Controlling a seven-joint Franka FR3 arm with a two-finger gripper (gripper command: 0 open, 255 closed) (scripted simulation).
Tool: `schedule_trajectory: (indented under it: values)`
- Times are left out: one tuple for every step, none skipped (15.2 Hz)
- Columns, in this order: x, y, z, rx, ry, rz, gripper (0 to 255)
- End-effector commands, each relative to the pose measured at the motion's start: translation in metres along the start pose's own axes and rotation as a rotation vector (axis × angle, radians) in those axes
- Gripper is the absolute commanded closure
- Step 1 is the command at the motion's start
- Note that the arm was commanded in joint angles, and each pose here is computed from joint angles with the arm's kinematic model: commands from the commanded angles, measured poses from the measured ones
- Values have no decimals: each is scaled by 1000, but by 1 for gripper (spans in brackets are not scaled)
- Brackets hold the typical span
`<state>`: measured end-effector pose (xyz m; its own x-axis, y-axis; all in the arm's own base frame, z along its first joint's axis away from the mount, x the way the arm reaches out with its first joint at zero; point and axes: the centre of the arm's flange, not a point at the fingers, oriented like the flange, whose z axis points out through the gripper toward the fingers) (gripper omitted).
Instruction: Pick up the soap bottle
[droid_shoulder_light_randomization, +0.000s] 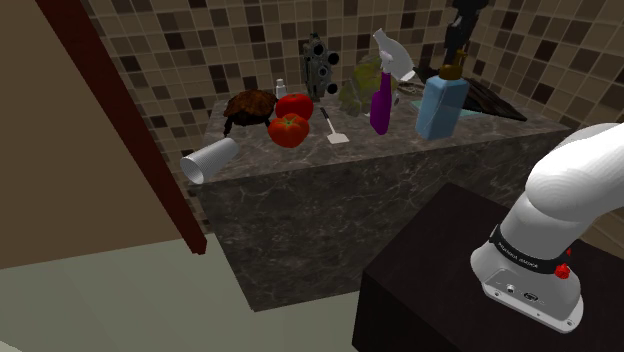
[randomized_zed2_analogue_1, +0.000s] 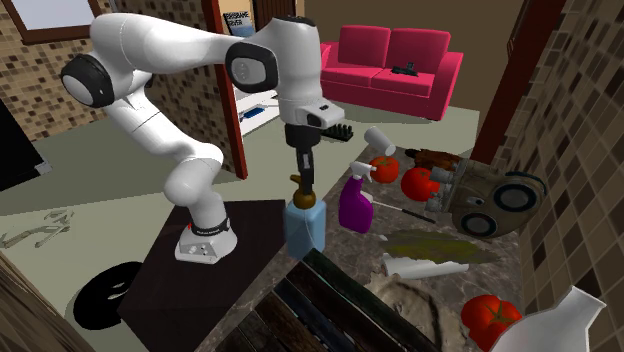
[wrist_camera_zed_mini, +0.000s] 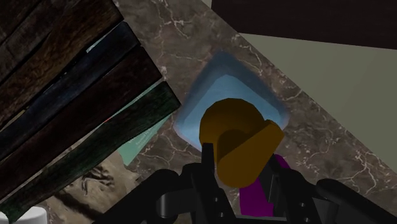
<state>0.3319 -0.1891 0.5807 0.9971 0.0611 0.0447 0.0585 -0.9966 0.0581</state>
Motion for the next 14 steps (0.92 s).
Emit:
schedule_trajectory:
  values:
    - [0, 1, -10, 0, 0, 0, 255]
    - [1, 1, -15, 0, 0, 0, 255]
    - [1, 2, -20, 0, 0, 0, 255]
    - [1, 2, -25, 0, 0, 0, 255]
    - [1, 2, -31, 0, 0, 0, 255]
    - [2, 3, -36, 0, 0, 0, 255]
    - [2, 3, -41, 0, 0, 0, 255]
    - [2, 3, -47, 0, 0, 0, 255]
    - [2, 3, -52, 0, 0, 0, 255]
    - [3, 4, -57, 0, 0, 0, 255]
    - [3, 4, -62, 0, 0, 0, 255]
    - [3, 4, -68, 0, 0, 0, 255]
    - [3, 5, -73, 0, 0, 0, 255]
    - [3, 5, -74, 0, 0, 0, 255]
